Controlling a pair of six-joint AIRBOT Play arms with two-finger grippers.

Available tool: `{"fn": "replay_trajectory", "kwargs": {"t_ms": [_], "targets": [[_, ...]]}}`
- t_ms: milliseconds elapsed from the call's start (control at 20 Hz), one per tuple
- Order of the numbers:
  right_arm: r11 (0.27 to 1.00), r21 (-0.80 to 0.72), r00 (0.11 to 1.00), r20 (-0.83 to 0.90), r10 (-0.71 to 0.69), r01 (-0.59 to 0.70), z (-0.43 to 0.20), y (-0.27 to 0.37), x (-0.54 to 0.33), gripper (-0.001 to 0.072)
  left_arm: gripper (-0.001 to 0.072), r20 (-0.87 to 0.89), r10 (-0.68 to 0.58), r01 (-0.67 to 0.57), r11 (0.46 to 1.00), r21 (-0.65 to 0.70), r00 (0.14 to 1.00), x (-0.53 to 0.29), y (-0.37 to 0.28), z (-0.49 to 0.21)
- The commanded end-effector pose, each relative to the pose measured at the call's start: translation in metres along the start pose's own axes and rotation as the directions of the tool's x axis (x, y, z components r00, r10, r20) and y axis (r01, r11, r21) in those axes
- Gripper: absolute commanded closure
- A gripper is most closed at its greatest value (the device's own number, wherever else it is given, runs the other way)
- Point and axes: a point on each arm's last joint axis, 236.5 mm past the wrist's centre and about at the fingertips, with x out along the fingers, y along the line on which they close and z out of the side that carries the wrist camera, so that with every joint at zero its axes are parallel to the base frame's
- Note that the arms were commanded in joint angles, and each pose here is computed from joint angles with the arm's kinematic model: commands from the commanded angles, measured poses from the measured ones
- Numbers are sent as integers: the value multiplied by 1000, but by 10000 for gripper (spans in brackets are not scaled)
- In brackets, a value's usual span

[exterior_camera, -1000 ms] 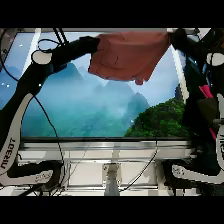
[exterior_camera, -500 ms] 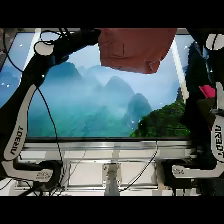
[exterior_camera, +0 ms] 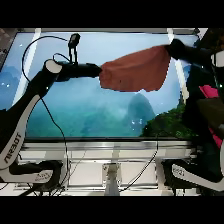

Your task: Fold the clothes and pants, and hang the long-sleeved shirts on hangers.

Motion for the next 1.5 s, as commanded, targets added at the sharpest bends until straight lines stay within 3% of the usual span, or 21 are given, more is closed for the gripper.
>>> {"fn": "replay_trajectory", "kwargs": {"t_ms": [0, 250, 800, 1050, 1450], "targets": [[998, 54, 995, -95, -31, 36, -65, -9, -32, 711, 706, -83, 17, -14, 999, 40, 996, -11, -18, -49], [992, 106, 972, -231, -47, 74, -144, -6, -84, 711, 706, -81, 60, -62, 998, -30, 995, -36, -36, -102], [962, 129, 831, -540, -135, 240, -268, -15, -176, 710, 706, -191, -20, -9, 989, -146, 981, -70, -86, -222], [960, 142, 859, -492, -143, 241, -252, -19, -161, 712, 706, -152, -47, 29, 992, -121, 987, -69, -106, -214], [983, 17, 840, -521, -149, 184, -171, -41, -64, 711, 705, 59, 70, -57, 977, -205, 996, -77, -62, -131]]}}
